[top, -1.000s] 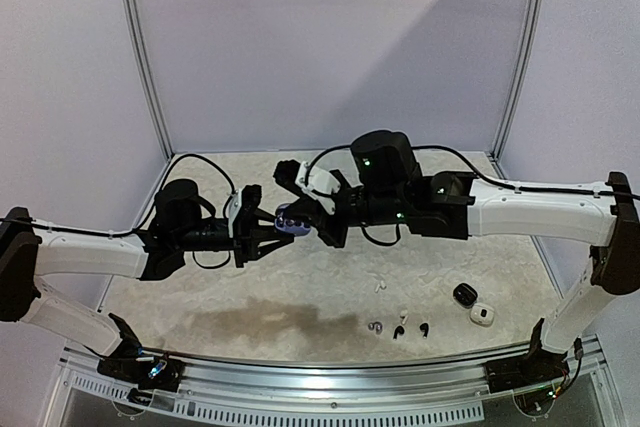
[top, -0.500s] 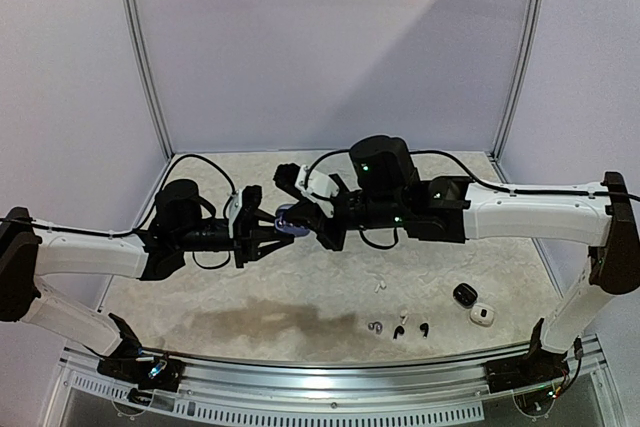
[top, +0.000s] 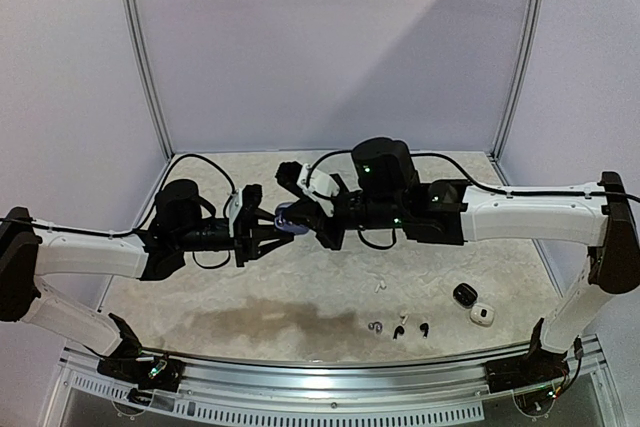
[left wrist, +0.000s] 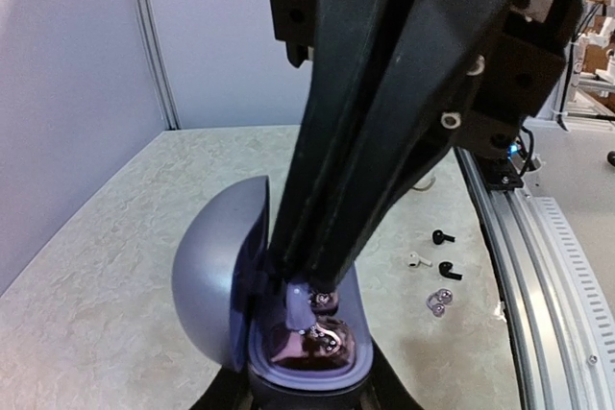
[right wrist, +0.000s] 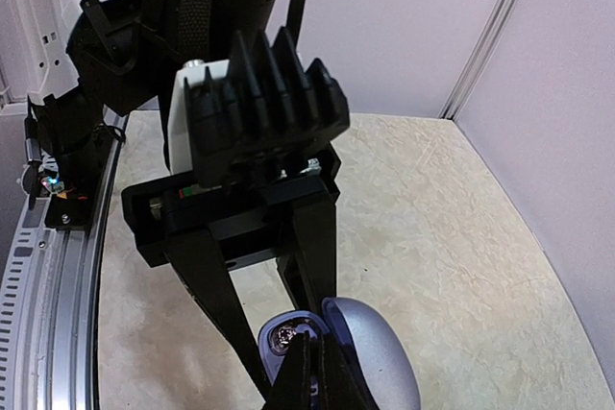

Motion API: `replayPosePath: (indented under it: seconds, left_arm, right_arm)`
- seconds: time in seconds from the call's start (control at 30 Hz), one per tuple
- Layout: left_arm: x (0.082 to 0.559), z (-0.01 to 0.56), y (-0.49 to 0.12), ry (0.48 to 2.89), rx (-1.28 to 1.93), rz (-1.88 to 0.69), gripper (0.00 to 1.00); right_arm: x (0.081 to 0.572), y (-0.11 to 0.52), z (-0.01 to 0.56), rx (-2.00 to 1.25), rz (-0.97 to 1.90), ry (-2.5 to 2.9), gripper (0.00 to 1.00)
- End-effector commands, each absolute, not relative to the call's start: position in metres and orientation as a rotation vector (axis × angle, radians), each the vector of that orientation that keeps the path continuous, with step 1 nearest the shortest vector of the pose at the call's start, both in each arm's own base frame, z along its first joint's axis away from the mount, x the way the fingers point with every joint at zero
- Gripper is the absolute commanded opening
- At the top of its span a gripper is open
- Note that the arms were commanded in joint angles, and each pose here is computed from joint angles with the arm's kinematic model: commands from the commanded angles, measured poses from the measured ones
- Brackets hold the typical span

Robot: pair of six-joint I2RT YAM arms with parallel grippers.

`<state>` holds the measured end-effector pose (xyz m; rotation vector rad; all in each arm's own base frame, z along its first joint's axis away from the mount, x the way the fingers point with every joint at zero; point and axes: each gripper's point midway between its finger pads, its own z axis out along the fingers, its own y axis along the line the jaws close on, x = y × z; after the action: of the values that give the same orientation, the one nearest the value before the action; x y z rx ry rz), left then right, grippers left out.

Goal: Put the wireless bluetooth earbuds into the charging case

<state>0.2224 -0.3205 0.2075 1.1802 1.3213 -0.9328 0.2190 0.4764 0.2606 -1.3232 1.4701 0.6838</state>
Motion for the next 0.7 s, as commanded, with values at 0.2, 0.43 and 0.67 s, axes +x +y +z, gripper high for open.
replayPosePath:
  seconds: [0.2, 0.43, 0.67]
  left_arm:
    - [0.212, 0.226, -0.325, 1.224, 1.180, -0.952, 0.00]
    - [0.212, 0.225, -0.326, 1.229, 1.187, -0.962, 0.00]
    - [0.211, 0.227, -0.327, 1.222, 1.190, -0.965, 0.00]
  right_arm:
    - [0.230, 0.467, 0.219, -1.311, 0.645, 1.588, 0.07]
    - [0.230, 0.466, 0.226, -1.299, 0.645, 1.577, 0.07]
    - [0.237, 0.472, 0.233, -1.289, 0.620, 1.545, 0.07]
